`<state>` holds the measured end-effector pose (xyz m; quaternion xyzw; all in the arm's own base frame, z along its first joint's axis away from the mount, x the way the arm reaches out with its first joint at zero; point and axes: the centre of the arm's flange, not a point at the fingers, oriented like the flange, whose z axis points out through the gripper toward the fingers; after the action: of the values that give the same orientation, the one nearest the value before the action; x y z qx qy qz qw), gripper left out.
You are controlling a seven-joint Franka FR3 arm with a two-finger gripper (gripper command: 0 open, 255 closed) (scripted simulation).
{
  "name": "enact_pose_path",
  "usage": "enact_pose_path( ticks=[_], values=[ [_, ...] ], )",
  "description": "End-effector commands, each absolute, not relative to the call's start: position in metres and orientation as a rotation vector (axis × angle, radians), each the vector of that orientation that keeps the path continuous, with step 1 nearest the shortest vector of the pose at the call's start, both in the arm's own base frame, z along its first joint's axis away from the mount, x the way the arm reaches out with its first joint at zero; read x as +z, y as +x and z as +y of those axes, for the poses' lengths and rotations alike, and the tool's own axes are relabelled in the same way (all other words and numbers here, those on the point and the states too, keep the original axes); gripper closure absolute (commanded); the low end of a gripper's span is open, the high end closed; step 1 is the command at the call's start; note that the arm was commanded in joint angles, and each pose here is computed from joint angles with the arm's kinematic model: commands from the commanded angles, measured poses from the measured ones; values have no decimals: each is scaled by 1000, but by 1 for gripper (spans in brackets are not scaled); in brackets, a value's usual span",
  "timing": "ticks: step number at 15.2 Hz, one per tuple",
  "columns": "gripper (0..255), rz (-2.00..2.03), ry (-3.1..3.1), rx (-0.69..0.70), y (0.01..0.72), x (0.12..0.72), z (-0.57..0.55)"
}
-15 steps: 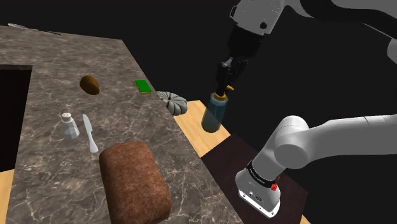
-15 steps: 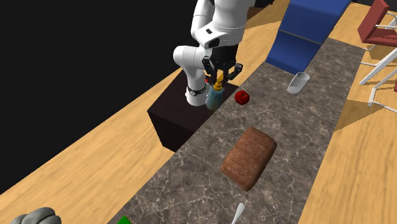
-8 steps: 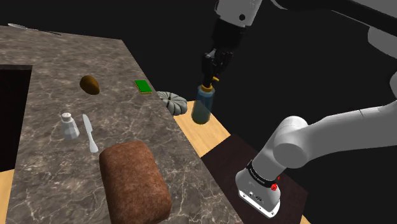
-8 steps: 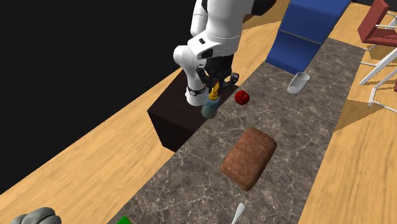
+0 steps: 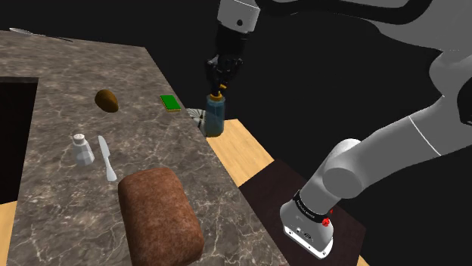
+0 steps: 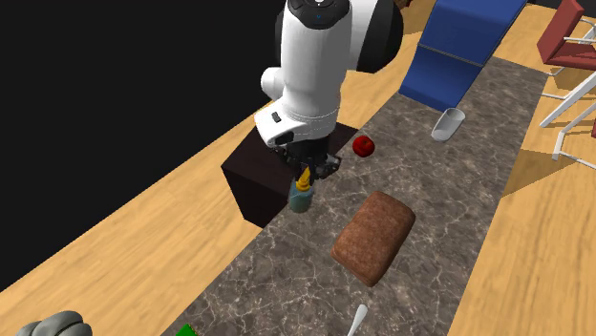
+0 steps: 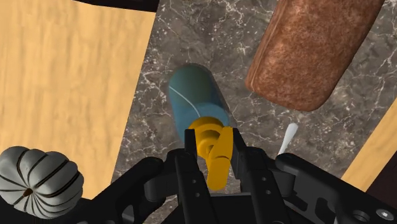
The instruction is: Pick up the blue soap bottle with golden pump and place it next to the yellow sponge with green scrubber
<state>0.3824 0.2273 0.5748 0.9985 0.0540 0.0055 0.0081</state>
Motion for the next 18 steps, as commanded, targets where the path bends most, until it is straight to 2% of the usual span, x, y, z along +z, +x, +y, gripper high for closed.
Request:
enact_pose_path(
  ticks=[1,18],
  values=[
    [255,169,3121,18,407,567,229],
    [255,169,3121,18,620,500,243]
  ],
)
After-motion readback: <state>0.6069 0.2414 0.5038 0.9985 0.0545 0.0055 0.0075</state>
